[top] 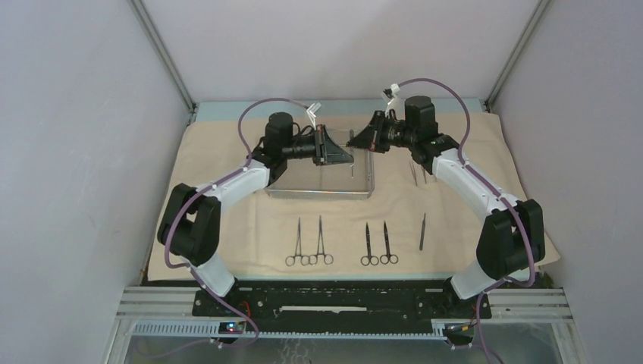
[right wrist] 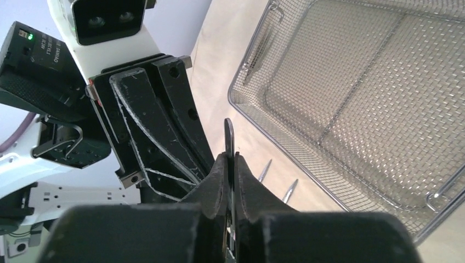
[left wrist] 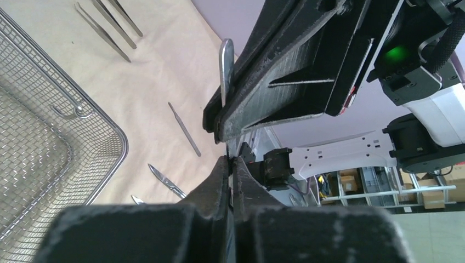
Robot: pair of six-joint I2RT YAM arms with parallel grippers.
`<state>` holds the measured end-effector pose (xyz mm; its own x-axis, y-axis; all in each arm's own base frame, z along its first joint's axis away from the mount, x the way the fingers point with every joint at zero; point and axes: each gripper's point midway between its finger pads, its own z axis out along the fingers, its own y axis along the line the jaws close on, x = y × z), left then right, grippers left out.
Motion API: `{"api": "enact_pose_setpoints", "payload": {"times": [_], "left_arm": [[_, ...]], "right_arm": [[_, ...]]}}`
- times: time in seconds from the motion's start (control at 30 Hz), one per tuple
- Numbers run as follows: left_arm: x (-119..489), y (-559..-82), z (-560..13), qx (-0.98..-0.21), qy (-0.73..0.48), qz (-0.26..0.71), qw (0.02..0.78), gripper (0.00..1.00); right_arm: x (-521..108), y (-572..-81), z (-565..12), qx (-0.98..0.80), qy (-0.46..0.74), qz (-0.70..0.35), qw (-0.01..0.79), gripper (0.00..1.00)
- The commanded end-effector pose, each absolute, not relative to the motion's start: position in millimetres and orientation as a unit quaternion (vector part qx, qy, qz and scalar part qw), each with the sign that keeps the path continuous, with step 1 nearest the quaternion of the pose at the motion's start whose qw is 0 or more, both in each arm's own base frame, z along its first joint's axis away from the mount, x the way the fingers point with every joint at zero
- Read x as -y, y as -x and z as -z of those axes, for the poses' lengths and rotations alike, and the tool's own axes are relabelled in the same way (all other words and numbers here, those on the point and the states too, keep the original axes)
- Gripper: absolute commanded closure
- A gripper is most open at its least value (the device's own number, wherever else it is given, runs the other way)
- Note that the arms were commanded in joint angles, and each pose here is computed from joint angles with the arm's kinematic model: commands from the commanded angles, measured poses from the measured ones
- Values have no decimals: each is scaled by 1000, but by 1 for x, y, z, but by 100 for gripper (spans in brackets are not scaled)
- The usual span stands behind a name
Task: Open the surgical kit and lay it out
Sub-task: Place the medical item in the surgical kit.
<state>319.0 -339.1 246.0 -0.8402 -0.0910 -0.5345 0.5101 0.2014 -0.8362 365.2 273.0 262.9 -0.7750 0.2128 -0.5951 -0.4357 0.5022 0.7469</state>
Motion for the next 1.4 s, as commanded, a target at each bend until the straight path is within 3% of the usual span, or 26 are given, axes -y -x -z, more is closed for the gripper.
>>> {"api": "enact_pose_setpoints", "payload": {"times": [0.0, 0.1, 0.17, 0.23, 0.5, 0.7, 1.17, 1.37], "left_arm": [[338, -308, -261, -721, -153, 626, 253, 89], [333, -314, -247, -752, -131, 593, 257, 61], [324, -318, -235, -778, -114, 557, 269, 48], [313, -321, -225, -800, -94, 522, 282, 44], [271, -311, -206, -854, -57, 413, 312, 37], [259, -298, -222, -861, -62, 394, 316, 35], [249, -289, -240, -853, -83, 385, 342, 34], [242, -296, -237, -854, -63, 369, 361, 31]], "right_arm": [[-268, -364, -276, -796, 70, -491, 346, 100], [-258, -363, -270, -811, 64, -458, 357, 100], [-244, -359, -259, -833, 55, -418, 358, 100], [-227, -353, -245, -859, 46, -369, 353, 100], [-140, -288, -151, -940, -26, -166, 298, 100], [-102, -242, -84, -961, -82, -91, 247, 100], [-63, -250, -39, -967, -115, 41, 223, 100], [-69, -258, -47, -965, -109, 25, 236, 70]]}}
